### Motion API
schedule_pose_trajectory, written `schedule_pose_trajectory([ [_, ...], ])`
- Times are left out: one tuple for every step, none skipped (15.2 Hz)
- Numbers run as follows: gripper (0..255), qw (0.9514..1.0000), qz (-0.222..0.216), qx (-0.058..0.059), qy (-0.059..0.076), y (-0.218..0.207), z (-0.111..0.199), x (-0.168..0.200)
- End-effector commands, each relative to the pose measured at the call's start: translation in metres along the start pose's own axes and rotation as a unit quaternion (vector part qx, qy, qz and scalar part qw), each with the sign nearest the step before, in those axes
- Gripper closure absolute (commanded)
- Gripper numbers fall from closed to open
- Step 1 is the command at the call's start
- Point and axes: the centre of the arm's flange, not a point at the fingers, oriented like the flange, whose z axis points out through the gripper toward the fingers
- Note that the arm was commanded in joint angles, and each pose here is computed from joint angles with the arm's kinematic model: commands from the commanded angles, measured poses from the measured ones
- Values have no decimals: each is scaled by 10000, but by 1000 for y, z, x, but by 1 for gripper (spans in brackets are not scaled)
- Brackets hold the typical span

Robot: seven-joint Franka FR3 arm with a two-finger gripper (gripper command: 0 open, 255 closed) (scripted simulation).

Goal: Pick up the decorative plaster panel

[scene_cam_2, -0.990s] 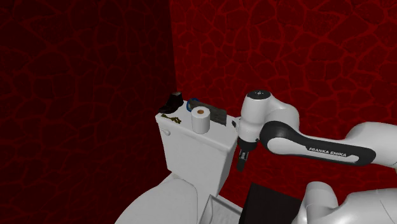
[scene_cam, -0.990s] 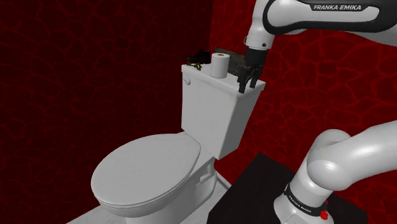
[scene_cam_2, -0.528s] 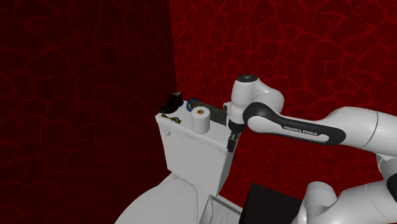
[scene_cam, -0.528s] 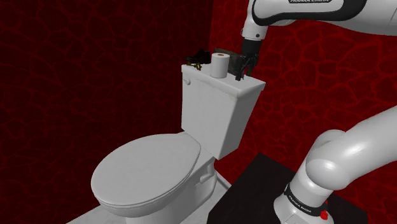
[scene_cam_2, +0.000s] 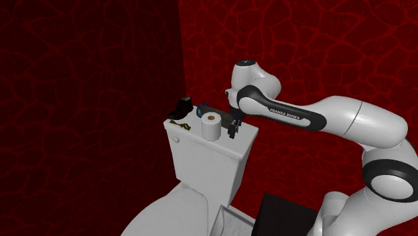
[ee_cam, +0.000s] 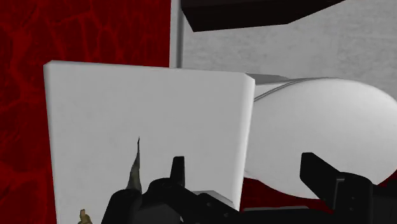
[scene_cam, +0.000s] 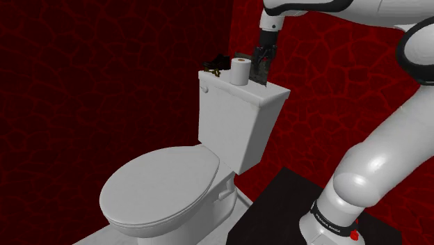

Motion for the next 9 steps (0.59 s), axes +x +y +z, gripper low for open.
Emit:
schedule_pose_trajectory([
  [0,10000,29,-56,31,17,-4,16],
  [0,9999,43,-82,45,25,-8,24],
  [0,9999,57,-107,59,33,-12,33],
  [0,9999,72,-132,73,42,-15,41],
  [0,9998,86,-158,87,50,-19,50],
  [0,9997,101,-183,101,58,-23,58],
  [0,9996,115,-209,115,66,-27,66],
  [0,9996,129,-234,130,75,-31,74],
  [0,9995,139,-252,139,80,-34,80],
])
